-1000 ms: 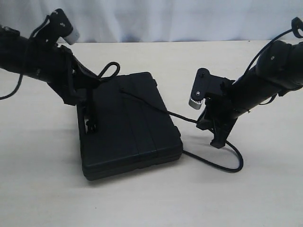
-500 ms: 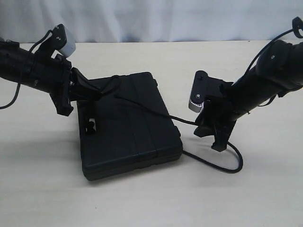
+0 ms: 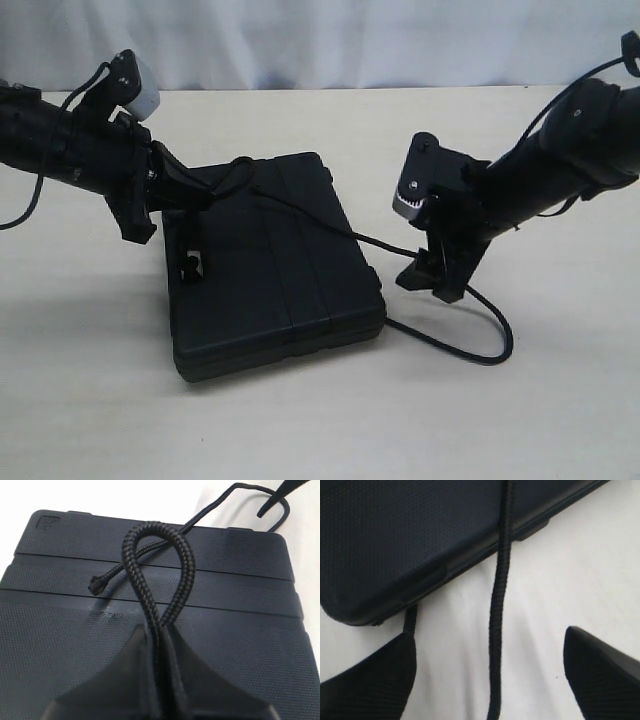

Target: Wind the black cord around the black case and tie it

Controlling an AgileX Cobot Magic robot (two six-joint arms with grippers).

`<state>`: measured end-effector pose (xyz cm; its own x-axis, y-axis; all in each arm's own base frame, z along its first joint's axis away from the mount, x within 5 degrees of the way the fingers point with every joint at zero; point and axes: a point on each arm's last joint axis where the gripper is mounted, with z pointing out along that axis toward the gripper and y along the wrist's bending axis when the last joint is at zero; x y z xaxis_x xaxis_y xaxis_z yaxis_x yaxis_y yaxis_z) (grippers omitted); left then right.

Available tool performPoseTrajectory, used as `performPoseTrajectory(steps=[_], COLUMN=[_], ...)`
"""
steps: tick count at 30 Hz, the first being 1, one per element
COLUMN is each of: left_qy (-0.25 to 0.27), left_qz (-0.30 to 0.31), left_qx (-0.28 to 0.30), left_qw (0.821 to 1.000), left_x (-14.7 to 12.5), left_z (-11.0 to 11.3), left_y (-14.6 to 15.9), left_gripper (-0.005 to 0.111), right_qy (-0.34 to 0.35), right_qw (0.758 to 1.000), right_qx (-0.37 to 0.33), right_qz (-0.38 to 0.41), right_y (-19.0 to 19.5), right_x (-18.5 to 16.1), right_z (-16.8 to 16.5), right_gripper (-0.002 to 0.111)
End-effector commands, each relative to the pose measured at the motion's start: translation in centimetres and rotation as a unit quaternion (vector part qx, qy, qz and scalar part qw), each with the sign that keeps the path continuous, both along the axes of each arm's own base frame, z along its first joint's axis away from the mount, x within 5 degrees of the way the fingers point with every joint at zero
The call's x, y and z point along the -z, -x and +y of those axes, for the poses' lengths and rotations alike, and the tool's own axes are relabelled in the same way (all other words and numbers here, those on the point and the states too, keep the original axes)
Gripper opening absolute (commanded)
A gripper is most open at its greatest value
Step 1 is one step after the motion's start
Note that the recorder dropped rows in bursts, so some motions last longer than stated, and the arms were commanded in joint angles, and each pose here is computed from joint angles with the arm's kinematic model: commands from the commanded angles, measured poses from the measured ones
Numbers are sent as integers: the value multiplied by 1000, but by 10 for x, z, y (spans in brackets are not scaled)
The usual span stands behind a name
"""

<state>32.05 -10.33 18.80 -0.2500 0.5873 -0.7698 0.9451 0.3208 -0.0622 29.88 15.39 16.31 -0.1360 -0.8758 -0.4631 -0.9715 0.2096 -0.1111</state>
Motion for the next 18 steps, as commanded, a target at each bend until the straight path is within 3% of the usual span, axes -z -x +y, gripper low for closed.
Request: performPoseTrajectory(steps=[1,8,13,18], left_qy=[4,3,0,-2], left_qz=[-3,-4,-7,-8], left_qx=[-4,-4,-9,-11], left_qw=[1000,1000,1000,1000], left_x=[-2,-1,-1,-1], left_z=[0,0,1,1], left_y=[-2,-2,-3,-4], left_gripper=[0,0,0,0], right_qy=[-33,-66,-38,25], right_qw=[998,992,994,998], right_qx=[43,61,44,47], right_qz=[11,86,94,39], right_y=[-12,-32,-39,-39], right_x=[-21,-61,-45,-22], right_z=[8,25,46,71], right_gripper=[76,75,65,65])
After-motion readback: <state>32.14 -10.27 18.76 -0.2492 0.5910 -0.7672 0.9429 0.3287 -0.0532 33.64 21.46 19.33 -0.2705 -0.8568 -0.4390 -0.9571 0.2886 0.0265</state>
